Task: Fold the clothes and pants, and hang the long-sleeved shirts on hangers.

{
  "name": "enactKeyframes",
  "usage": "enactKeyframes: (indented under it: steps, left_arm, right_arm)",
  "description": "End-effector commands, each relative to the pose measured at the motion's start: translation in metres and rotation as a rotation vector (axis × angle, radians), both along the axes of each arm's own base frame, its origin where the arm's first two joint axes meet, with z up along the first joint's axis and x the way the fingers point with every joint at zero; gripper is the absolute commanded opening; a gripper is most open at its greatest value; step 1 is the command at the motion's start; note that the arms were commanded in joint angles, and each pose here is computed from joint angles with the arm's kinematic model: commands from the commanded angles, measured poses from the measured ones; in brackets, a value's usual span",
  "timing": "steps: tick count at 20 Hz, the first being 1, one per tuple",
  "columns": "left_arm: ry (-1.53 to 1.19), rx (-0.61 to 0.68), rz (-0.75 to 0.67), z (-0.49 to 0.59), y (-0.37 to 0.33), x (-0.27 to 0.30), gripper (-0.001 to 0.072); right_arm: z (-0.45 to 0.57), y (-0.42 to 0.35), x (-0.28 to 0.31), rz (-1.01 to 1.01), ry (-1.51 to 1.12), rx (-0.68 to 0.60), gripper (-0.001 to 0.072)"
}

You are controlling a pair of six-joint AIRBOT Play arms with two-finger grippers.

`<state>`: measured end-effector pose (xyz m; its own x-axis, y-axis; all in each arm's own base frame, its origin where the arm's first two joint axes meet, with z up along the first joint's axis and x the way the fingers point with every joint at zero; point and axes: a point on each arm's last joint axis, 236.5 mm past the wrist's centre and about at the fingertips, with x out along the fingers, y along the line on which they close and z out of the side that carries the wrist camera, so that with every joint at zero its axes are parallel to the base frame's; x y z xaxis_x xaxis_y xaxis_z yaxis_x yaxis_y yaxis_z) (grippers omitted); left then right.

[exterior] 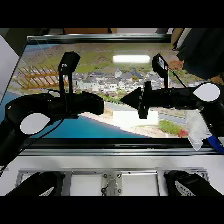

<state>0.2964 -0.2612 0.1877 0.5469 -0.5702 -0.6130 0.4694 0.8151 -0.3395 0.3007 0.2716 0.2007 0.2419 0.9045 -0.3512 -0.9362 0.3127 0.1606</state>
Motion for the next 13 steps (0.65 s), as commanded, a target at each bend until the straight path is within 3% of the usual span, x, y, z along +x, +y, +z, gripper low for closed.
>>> enactKeyframes:
  steps: [1, 13]
  left_arm:
    - [0.004, 0.003, 0.0, -0.0026, -0.0014, 0.0013, 0.0018]
    - [-0.001, -0.002, 0.001, -0.0014, -0.0021, 0.0025, 0.0018]
  right_arm:
    - [-0.0002, 0.0012, -0.0013, 0.004, 0.003, 0.003, 0.0022]
    - [-0.0002, 0.0012, -0.0013, 0.004, 0.003, 0.003, 0.0022]
